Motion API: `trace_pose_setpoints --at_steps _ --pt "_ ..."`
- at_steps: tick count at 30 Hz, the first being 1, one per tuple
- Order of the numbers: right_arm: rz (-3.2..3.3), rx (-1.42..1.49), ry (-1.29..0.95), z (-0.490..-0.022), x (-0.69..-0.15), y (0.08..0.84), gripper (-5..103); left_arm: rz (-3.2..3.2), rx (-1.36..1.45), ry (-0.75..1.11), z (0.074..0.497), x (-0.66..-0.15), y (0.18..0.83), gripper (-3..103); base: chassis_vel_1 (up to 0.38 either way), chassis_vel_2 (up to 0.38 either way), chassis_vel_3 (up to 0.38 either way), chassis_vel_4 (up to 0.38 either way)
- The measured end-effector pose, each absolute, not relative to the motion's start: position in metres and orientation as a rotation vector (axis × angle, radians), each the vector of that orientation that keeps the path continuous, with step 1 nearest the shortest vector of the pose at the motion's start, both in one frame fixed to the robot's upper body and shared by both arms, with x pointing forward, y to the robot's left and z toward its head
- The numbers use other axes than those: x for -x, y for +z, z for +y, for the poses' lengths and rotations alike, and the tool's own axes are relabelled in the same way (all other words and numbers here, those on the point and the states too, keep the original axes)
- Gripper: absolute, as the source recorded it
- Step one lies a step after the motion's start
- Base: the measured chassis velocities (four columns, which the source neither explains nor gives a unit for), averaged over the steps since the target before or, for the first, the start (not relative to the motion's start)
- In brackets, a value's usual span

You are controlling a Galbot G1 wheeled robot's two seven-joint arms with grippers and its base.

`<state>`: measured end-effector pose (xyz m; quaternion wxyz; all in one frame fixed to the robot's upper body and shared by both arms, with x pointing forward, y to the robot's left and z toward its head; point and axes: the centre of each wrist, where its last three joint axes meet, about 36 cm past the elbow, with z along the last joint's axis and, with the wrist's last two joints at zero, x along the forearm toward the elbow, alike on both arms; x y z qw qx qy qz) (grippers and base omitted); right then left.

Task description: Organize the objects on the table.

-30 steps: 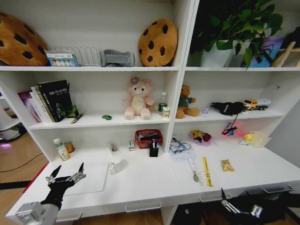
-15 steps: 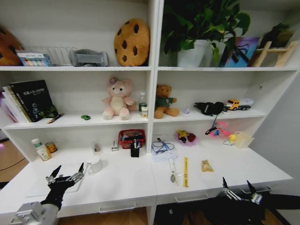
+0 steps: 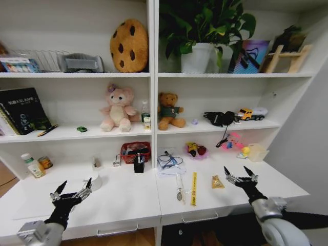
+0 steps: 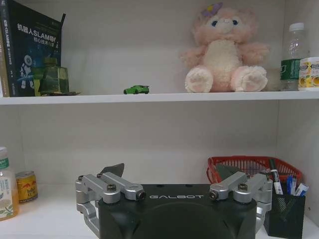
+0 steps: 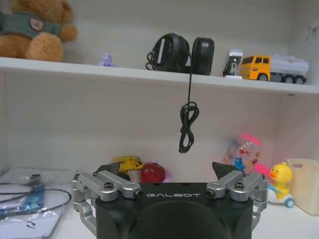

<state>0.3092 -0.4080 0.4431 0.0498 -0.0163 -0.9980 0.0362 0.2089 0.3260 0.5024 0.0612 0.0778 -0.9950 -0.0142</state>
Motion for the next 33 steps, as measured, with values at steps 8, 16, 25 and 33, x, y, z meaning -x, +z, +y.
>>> trace_pose_setpoints --at_steps 8,16,25,33 --pt "-2.855 0.107 0.03 -0.428 -0.324 0.419 100 -3.01 -0.235 -0.042 0.326 -0.209 0.502 100 0.0 0.0 0.0 0.0" --pt "-2.782 0.035 -0.012 -0.414 -0.351 0.385 93 -3.009 -0.235 -0.042 0.326 -0.209 0.502 100 0.0 0.0 0.0 0.0" --pt "-2.724 0.03 -0.005 -0.4 -0.374 0.364 77 -3.009 -0.235 -0.042 0.326 -0.209 0.502 100 0.0 0.0 0.0 0.0" --pt "-2.719 0.047 0.003 -0.405 -0.381 0.357 49 -3.009 -0.235 -0.042 0.326 -0.209 0.502 100 0.0 0.0 0.0 0.0"
